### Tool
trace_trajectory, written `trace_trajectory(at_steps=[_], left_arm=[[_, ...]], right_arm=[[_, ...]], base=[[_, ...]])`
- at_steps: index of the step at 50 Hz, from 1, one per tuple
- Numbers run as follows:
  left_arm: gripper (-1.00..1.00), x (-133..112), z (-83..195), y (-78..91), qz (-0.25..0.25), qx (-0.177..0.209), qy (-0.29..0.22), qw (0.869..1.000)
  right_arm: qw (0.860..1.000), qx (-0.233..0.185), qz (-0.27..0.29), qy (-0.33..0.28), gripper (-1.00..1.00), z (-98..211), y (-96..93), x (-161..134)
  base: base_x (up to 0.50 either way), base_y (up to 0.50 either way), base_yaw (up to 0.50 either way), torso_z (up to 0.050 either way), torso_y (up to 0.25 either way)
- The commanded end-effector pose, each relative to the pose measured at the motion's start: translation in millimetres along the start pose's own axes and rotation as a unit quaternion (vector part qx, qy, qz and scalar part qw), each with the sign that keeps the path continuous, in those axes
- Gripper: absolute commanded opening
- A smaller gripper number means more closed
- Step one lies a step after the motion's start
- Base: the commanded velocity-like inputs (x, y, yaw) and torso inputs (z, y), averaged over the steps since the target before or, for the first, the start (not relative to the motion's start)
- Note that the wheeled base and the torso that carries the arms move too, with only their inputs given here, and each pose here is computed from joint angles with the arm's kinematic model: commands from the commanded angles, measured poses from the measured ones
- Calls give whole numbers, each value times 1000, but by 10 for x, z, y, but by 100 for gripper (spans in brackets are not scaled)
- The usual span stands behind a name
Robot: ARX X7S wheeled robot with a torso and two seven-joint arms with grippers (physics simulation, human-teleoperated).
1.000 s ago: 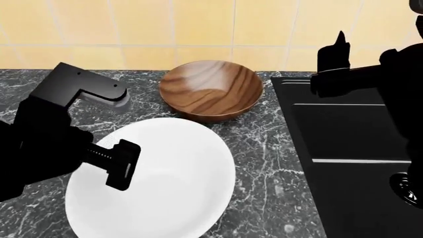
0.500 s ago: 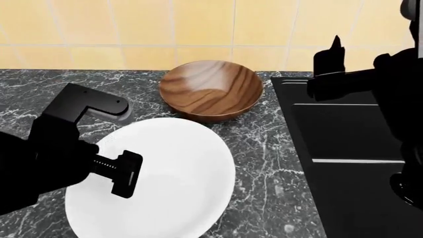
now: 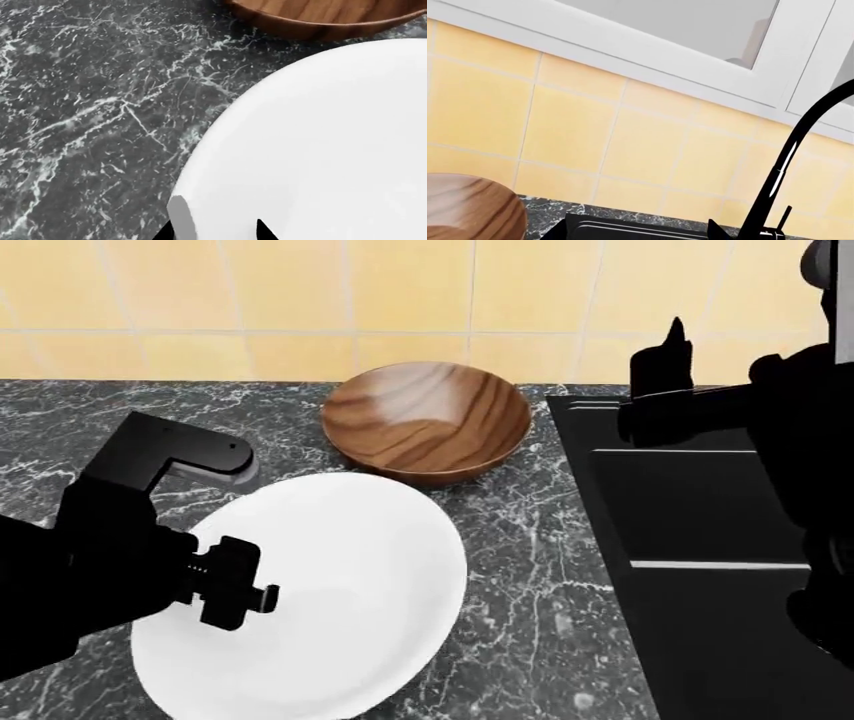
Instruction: Stack the bowls in the sink.
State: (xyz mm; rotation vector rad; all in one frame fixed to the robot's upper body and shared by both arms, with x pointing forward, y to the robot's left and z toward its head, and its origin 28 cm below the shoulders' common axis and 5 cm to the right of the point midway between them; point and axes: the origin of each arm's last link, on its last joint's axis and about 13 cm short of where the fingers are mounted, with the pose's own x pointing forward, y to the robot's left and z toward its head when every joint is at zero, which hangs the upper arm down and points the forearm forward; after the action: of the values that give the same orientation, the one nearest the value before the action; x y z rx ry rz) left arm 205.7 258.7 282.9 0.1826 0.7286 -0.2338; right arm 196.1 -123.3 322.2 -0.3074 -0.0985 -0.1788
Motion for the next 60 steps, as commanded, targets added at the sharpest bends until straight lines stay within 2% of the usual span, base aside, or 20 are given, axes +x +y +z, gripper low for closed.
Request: trace_trajectory(at_steps=[1,14,36,45,54,60], left_arm=[[-100,18,-20,-27,-16,-5,-1,1000],[-100,-50,33,-54,-39,-10,-27,999],[-100,-558,204,-35,-46,-37,-132,989],[-100,-766,243,-33,-43,-54,-179,981],[-100,-991,327,16,-31,-82,-246,965],[-100,-1107,338,62,-16,-100,-270,957]], right_arm=[[1000,0,0,1,100,-17,9,7],[1000,1,-1,4,100,-43,9,9],[1000,16,-9,4,100,-8,-12,30],[1000,28,-12,5,100,-3,-13,50],[999,51,0,-1,100,64,23,84],[998,64,12,-4,100,123,55,101]], base=[[0,0,0,0,0],[0,0,0,-1,0],[0,0,0,0,0],[0,0,0,0,0],[0,0,0,0,0],[0,0,0,0,0]])
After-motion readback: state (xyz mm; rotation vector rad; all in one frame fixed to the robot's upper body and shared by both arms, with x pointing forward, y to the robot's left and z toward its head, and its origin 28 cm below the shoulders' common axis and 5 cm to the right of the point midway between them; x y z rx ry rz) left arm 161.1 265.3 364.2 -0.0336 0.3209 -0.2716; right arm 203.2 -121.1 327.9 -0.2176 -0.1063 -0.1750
